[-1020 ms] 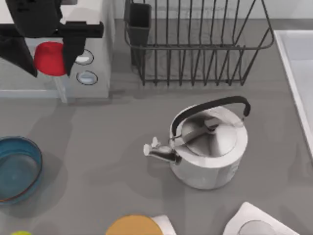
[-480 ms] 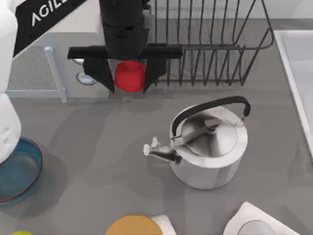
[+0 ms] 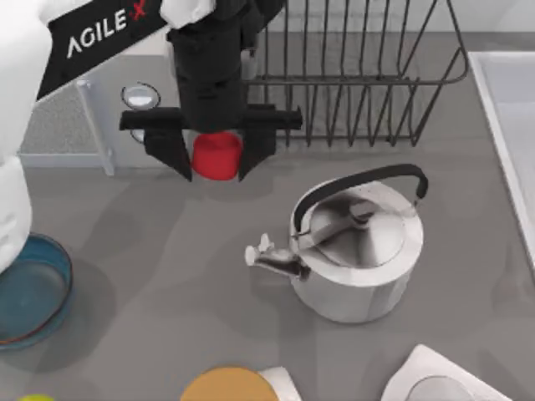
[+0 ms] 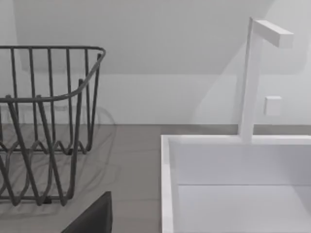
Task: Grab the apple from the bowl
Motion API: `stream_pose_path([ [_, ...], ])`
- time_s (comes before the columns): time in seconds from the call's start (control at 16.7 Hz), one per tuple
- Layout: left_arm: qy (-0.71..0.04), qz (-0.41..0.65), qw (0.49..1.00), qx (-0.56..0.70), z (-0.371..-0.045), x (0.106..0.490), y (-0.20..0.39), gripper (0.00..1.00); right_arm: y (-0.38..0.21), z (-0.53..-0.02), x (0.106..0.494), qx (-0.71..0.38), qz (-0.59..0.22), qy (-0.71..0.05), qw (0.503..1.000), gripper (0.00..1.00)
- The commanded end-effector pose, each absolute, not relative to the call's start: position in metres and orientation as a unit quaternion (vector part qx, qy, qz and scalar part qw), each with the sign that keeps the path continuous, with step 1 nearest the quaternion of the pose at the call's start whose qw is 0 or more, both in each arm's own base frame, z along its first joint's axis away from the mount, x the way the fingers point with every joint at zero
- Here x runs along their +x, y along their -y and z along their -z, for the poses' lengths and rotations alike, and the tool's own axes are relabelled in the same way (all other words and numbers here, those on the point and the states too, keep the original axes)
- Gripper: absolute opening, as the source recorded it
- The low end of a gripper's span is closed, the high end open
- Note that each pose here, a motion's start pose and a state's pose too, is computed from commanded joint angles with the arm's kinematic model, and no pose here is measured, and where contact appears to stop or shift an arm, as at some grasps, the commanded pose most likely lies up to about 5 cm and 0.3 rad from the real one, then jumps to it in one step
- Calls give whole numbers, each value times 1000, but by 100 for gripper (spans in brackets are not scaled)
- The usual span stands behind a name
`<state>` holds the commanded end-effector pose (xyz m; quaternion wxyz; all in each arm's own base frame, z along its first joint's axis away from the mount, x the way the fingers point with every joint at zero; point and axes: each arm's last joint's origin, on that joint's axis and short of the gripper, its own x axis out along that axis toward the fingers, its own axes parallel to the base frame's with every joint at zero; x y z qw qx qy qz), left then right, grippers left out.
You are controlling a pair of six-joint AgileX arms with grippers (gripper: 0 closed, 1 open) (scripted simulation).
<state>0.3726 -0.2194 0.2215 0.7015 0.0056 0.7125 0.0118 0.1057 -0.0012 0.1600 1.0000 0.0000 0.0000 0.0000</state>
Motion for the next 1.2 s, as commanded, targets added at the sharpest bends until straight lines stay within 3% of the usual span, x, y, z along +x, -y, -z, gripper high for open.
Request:
stream_pose_path([
  [0.36, -710, -4, 704, 6, -166, 367, 222, 0, 1, -160, 106, 0, 0, 0, 1000, 100],
  [0.72, -707, 7, 707, 7, -159, 363, 227, 0, 1, -160, 106, 0, 0, 0, 1000, 100],
  [1.2, -707, 7, 707, 7, -159, 363, 227, 60, 1, -160, 106, 0, 0, 0, 1000, 100],
])
